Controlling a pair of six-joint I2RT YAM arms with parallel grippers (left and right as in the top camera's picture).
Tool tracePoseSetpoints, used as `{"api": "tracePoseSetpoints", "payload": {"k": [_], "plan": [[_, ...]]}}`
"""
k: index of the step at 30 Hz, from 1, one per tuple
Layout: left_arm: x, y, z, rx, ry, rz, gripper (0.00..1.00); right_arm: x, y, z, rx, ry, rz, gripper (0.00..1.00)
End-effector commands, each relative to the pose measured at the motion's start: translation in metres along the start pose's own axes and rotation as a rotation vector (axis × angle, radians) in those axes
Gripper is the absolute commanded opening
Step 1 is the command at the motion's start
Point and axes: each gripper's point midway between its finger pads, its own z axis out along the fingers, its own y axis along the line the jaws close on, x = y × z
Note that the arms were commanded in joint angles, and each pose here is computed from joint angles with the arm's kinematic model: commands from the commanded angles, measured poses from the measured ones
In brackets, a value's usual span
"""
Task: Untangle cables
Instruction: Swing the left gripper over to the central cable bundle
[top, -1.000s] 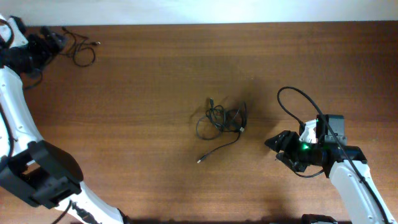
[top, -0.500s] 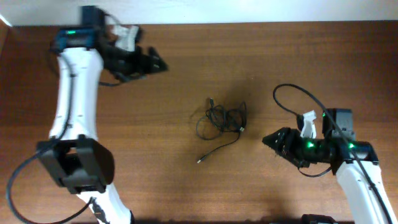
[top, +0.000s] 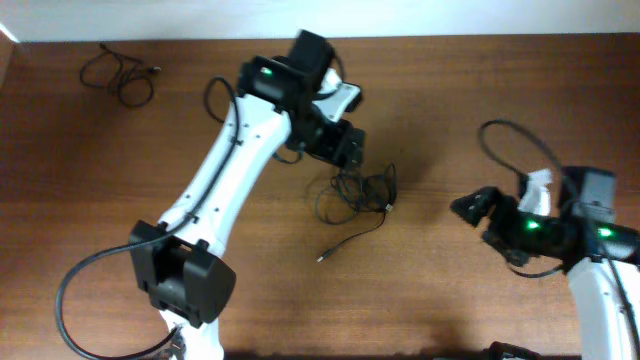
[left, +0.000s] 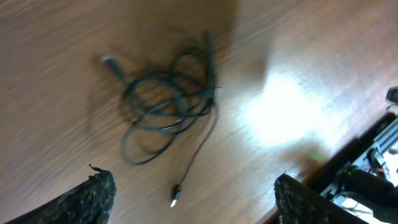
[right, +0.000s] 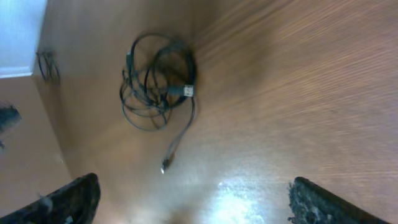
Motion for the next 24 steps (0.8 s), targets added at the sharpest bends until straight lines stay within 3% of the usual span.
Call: {"api": "tracePoseSetpoints", "payload": {"k": [1, 4, 11, 14, 18, 22, 24], "plan": [[-0.002, -0.023, 0.029, -0.002, 0.033, 0.082, 0.8, -0.02, -0.012, -0.03, 0.016, -0.088, 0.046, 1.0], [-0.002, -0.031, 0.055, -0.028, 0.065, 0.122, 0.79, -0.015, -0.029, -0.039, 0.043, -0.081, 0.09, 1.0], [0.004, -0.035, 0.127, -0.057, 0.158, 0.169, 0.68, -0.006, -0.037, -0.043, 0.057, -0.056, 0.08, 1.0], [0.007, -0.035, 0.147, -0.055, 0.179, 0.177, 0.6, -0.006, -0.037, -0.043, 0.057, -0.056, 0.08, 1.0], [0.004, -0.039, 0.163, -0.051, 0.173, 0.195, 0.58, -0.006, -0.037, -0.043, 0.058, -0.055, 0.08, 1.0], [-0.002, -0.037, 0.166, -0.066, 0.148, 0.205, 0.43, -0.005, -0.039, -0.043, 0.067, -0.051, 0.085, 1.0], [-0.004, -0.033, 0.166, -0.091, 0.142, 0.208, 0.29, -0.004, -0.039, -0.043, 0.07, -0.049, 0.087, 1.0]]}}
